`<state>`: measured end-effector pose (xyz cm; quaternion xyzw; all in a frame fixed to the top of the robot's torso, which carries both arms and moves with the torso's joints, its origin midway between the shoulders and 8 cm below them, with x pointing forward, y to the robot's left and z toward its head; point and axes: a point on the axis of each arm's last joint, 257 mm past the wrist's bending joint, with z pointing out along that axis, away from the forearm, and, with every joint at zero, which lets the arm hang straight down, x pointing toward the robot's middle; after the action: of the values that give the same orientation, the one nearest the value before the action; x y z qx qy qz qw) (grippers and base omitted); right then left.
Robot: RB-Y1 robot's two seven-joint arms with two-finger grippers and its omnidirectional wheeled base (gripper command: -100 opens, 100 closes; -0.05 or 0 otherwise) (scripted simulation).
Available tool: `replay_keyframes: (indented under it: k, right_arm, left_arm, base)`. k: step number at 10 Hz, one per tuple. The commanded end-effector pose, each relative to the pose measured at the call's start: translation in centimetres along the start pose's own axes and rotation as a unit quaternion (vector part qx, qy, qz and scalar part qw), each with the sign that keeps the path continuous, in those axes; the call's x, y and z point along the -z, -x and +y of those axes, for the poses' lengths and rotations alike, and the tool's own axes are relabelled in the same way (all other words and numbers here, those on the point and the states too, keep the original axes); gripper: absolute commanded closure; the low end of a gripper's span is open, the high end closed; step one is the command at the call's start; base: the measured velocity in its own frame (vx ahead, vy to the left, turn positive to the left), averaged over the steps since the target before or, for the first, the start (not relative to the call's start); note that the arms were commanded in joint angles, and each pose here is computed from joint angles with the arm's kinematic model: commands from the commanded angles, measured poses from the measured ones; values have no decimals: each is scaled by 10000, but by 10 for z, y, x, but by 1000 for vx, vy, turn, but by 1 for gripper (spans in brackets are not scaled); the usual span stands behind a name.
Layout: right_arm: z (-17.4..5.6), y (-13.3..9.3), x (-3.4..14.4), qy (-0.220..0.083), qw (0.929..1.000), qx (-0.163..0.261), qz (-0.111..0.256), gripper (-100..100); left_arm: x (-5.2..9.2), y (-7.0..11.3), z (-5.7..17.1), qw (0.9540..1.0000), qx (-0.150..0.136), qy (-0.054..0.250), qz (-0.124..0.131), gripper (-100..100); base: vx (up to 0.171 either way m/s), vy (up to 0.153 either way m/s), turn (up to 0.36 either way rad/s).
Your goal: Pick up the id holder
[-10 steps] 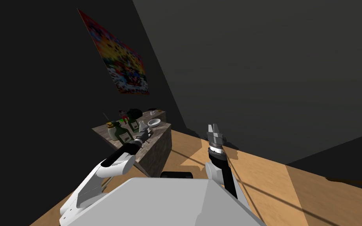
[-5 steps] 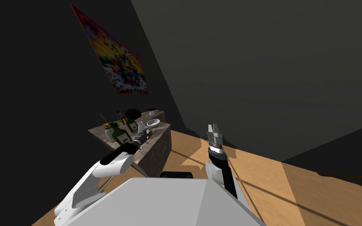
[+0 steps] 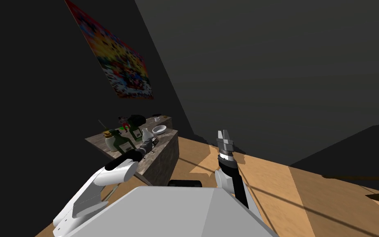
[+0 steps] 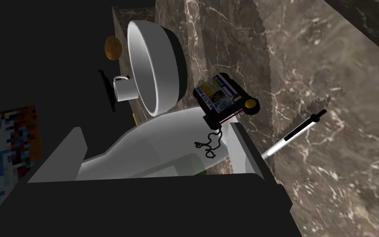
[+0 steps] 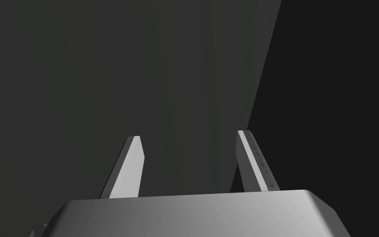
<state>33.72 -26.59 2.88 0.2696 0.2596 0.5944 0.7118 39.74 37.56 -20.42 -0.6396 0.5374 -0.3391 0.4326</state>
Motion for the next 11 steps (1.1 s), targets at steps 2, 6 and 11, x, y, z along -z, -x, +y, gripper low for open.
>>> replay_keyframes:
  k: [2, 6, 11]
  right_arm:
    - [0, 0, 0, 0, 10000, 0, 0, 0]
    - [0, 0, 0, 0, 10000, 0, 0, 0]
    - [0, 0, 0, 0, 10000, 0, 0, 0]
  left_arm:
    - [0, 11, 15, 9994, -12, 332, -75, -100]
    - [2, 24, 34, 9971, -46, 744, -171, -100]
    - [9, 50, 61, 9898, -119, 1377, -346, -100]
  base:
    - [9, 21, -60]
    - [19, 30, -74]
    - [17, 36, -95]
